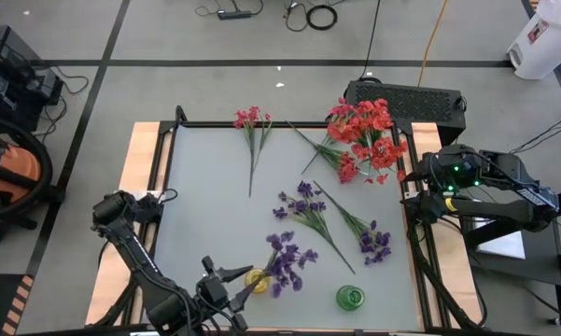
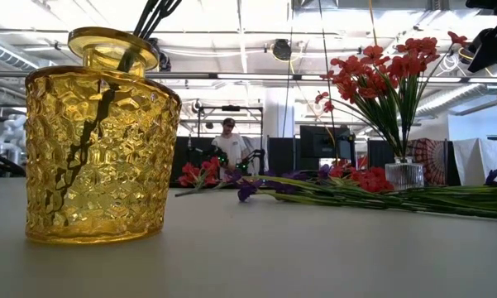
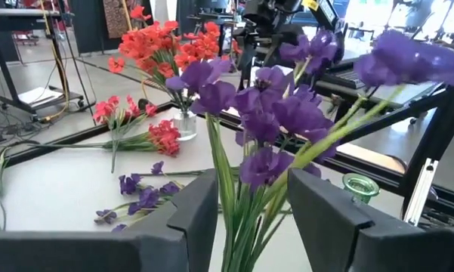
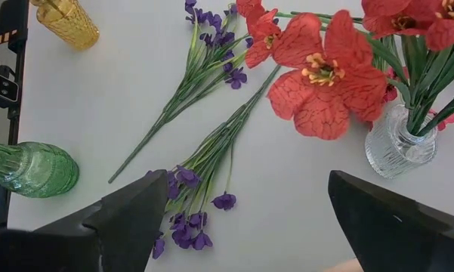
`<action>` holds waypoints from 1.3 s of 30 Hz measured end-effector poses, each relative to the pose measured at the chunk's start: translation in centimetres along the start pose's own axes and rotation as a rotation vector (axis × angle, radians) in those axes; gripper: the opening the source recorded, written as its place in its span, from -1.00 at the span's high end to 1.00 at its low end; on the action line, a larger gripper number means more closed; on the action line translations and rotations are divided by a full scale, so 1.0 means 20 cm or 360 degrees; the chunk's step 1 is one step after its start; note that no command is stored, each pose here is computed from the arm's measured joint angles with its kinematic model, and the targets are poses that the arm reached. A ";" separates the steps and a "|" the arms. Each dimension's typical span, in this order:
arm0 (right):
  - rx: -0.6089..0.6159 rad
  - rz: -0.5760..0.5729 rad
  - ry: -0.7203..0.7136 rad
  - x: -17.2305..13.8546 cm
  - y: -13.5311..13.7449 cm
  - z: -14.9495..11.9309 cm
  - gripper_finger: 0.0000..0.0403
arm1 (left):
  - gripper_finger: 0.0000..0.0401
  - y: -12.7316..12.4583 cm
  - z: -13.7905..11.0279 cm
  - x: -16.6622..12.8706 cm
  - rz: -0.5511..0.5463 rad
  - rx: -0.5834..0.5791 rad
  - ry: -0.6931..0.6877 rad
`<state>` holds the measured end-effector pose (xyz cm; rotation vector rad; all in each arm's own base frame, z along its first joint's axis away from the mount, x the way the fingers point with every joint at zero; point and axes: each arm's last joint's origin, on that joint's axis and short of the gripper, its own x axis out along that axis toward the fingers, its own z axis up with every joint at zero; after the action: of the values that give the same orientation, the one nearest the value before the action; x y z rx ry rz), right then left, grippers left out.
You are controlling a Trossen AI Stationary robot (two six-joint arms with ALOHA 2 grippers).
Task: Sort flowers into vase by color
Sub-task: Put the right purple flower into the yellow transparent vase
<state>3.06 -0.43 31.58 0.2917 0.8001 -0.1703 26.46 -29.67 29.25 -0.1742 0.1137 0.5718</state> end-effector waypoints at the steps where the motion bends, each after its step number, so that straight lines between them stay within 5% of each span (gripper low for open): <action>1: 0.0000 0.0000 0.0000 0.00 0.00 0.00 -0.77 | 0.17 0.00 0.01 0.00 -0.0001 -0.0003 0.0000; 14: 0.0000 0.0000 0.0000 0.00 0.00 0.00 -0.77 | 0.17 0.09 0.18 0.08 0.0160 0.0000 -0.0181; 25: 0.0000 0.0000 0.0000 0.00 0.00 0.00 -0.77 | 0.17 0.21 0.35 0.29 0.0367 0.0055 -0.0191; 39: 0.0000 0.0000 -0.0001 0.00 0.00 0.00 -0.77 | 0.17 0.37 0.44 0.60 0.0426 0.0223 0.0141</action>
<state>3.06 -0.43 31.58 0.2915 0.7998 -0.1702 32.84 -15.51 34.97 -0.0478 0.2653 0.8202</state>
